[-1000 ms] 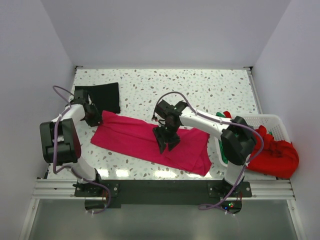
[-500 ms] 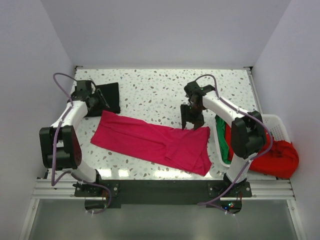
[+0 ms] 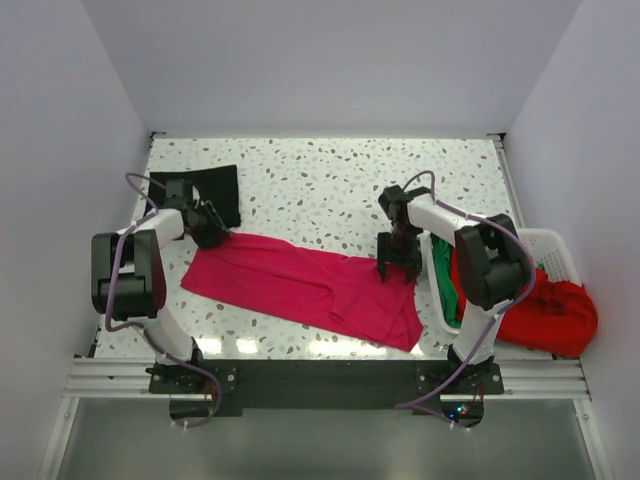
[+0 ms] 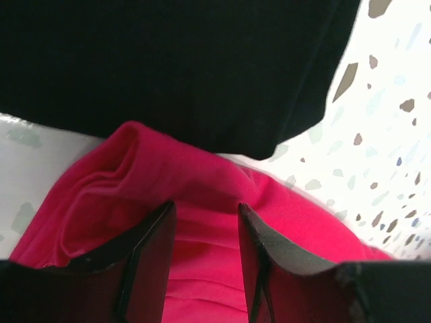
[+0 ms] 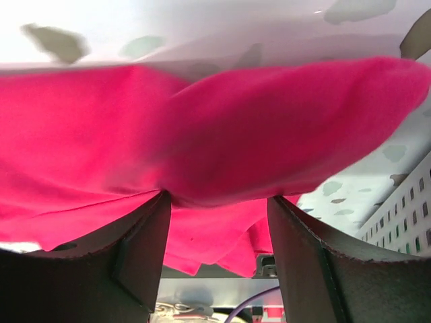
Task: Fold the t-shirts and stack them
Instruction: Fold the tshirt
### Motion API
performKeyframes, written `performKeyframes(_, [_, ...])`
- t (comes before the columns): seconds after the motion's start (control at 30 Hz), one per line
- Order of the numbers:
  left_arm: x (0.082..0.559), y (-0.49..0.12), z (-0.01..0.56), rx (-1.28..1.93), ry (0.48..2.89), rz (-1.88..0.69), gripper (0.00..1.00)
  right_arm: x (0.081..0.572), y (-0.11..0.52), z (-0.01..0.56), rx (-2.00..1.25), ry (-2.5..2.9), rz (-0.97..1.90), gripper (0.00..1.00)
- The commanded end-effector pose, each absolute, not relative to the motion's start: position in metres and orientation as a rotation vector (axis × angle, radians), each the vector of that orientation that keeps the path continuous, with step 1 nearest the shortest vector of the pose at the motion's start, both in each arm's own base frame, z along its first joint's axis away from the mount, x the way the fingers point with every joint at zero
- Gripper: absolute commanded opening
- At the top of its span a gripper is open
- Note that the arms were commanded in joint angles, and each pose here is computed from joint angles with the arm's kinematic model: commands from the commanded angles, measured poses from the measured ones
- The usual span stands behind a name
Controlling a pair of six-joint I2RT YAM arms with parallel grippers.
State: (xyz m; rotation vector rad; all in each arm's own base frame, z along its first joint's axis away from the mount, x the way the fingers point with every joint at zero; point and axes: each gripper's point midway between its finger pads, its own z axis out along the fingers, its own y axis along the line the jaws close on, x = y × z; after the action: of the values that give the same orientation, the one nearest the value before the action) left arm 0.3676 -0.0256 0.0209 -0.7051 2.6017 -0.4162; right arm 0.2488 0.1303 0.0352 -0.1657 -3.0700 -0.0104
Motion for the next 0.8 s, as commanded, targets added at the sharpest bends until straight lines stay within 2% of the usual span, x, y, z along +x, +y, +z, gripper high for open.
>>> performKeyframes(0.0, [0.331, -0.012, -0.002, -0.899, 2.64, -0.4, 0.48, 0.251, 0.115, 0.022, -0.211, -3.069, 0.067, 0.63])
performKeyframes(0.23, [0.299, 0.012, 0.0, -1.02, 2.613, -0.237, 0.48, 0.255, 0.095, 0.008, -0.254, -3.056, 0.142, 0.63])
performKeyframes(0.43, [0.291, 0.022, 0.013, -1.047, 2.562, -0.155, 0.51, 0.284, 0.096, 0.004, -0.207, -3.081, 0.187, 0.63])
performKeyframes(0.63, [0.295, 0.027, 0.028, -1.024, 2.525, -0.134, 0.52, 0.337, 0.107, 0.007, -0.218, -3.156, 0.199, 0.63])
performKeyframes(0.77, [0.297, 0.032, 0.044, -0.992, 2.489, -0.103, 0.56, 0.397, 0.123, 0.02, -0.232, -3.254, 0.176, 0.63])
